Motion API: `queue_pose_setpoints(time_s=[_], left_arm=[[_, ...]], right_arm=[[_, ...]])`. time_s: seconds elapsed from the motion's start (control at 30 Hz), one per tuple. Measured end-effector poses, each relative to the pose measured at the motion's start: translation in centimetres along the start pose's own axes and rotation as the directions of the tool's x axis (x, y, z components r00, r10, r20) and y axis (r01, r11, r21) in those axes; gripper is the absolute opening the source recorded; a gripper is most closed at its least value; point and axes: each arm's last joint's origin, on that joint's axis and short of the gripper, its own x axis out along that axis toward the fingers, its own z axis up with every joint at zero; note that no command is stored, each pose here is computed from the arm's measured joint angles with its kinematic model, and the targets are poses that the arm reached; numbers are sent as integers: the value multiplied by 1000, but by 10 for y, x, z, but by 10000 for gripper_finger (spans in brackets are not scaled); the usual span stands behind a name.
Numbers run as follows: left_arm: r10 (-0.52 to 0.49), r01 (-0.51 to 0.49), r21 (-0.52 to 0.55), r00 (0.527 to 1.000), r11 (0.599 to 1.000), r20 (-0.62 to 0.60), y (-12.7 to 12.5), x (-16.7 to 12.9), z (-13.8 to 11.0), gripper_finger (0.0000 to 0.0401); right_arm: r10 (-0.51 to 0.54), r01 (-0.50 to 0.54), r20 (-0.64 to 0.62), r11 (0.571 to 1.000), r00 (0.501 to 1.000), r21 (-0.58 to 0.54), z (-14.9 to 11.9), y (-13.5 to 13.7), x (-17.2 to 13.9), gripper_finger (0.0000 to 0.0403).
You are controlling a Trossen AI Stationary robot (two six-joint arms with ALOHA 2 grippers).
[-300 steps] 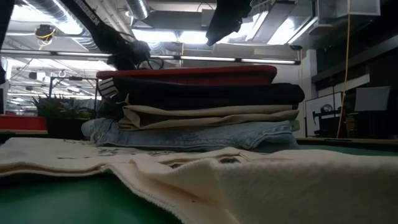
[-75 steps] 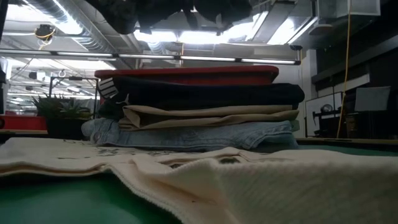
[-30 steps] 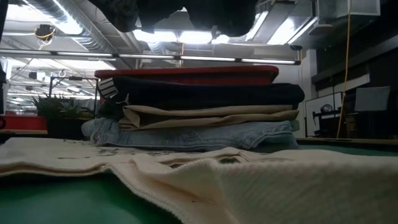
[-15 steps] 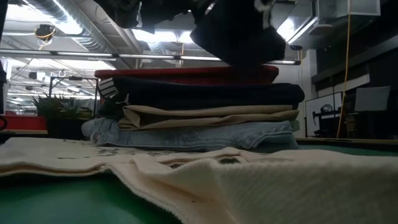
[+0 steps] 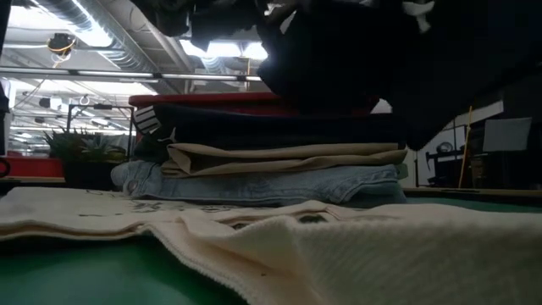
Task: Fold Laundry from Bin
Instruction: Fold the gray shorts
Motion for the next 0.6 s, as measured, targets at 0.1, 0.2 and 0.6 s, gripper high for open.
queue_pose_setpoints(time_s=[0.1,0.2,0.6], left_arm=[[-1,-3,-63,998,998,-57,-1,4,-8,165],[-31,15,-128,992,992,-124,-2,7,-17,165],[-404,226,-482,862,846,-305,-11,4,-35,165]], right_arm=[[-11,11,2,1000,1000,1,0,0,0,6],[-11,11,2,1000,1000,0,0,0,0,5],[-30,30,-1,1000,1000,2,-1,-1,0,3]])
